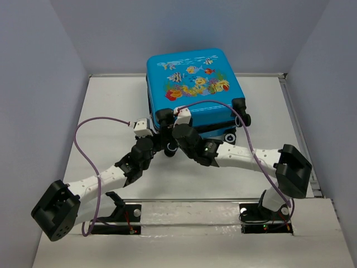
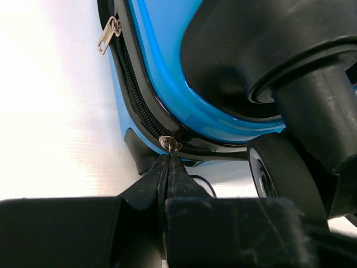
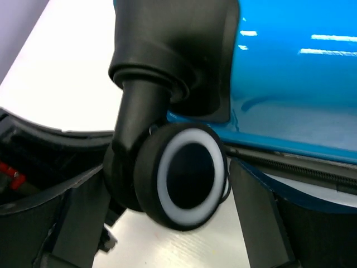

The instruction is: Pack the luggage

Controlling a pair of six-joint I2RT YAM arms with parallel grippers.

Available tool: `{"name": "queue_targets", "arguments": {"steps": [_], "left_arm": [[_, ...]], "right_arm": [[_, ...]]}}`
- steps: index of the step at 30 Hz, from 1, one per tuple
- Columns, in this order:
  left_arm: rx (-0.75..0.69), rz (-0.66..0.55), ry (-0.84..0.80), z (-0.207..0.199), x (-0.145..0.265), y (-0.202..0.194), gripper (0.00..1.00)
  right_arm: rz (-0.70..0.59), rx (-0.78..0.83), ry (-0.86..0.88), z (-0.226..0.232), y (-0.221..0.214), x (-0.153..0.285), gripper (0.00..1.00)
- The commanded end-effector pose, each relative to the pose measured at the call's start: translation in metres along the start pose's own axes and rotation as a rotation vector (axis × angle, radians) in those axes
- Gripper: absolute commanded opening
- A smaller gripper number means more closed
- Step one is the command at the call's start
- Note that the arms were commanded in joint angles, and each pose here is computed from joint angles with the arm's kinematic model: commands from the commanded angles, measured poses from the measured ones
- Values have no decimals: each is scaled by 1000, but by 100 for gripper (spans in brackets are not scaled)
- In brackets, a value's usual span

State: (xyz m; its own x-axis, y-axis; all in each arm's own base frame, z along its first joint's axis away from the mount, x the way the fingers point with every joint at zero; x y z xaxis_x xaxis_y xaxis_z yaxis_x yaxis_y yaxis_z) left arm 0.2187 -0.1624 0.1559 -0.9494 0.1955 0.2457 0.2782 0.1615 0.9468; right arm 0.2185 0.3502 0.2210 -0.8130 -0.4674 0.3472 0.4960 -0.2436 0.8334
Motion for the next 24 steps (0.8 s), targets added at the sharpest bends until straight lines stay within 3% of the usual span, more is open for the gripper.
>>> {"name": "queue_targets", "arguments": {"steps": [1,7,17,24], "left_arm": [[49,-111,-32,-6,4,22,6],[45,-111,-30,-4,5,20,6],[55,-111,-36,-2,6,16,6],[52,-119,-38,-1,7,19,6]], "right_arm": [[-54,52,-47,14,17,-13,84],[-39,217,-163,5,23,-15,84],[40,331,-239,2,29,-10,85],[87,335,-243,3,22,-14,68]]}}
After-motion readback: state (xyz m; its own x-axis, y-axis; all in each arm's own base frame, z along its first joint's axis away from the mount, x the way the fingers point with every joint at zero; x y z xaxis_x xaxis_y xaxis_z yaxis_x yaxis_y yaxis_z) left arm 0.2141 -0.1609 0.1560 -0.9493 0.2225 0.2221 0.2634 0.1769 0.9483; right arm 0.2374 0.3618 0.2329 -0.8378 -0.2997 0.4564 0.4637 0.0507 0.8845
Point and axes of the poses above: each gripper's point midway between its finger pads, its own x axis back along the fingers, its own z axis along the line the jaws close on, y = z × x, the point moved 8 cm from there along x, back along the fingers, and after that the axes turned 11 degrees about -x, right-handed, at the moved point
